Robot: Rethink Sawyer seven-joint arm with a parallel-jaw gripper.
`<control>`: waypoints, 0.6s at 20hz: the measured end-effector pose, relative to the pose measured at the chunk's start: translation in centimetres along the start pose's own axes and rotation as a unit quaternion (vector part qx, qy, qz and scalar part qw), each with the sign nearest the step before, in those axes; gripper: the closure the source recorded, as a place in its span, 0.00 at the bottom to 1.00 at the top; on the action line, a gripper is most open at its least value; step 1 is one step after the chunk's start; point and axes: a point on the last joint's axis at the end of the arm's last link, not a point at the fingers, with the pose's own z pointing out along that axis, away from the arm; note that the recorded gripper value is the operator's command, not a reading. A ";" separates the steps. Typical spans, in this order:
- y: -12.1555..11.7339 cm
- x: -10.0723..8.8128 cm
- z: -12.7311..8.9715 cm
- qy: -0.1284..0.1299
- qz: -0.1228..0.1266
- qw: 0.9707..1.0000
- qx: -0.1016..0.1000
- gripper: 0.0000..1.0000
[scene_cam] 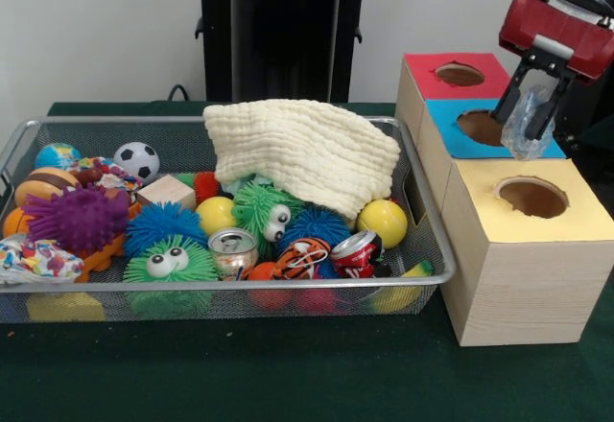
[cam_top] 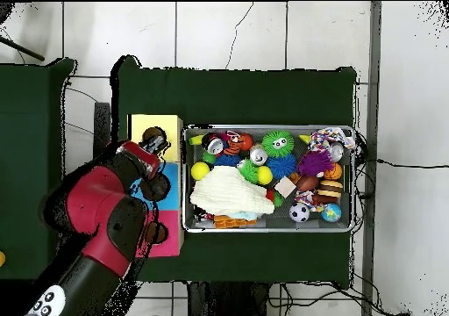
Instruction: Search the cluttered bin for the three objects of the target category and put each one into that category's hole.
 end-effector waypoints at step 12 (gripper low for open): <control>0.3 1.7 -1.2 0.003 0.018 1.000 -0.004 1.00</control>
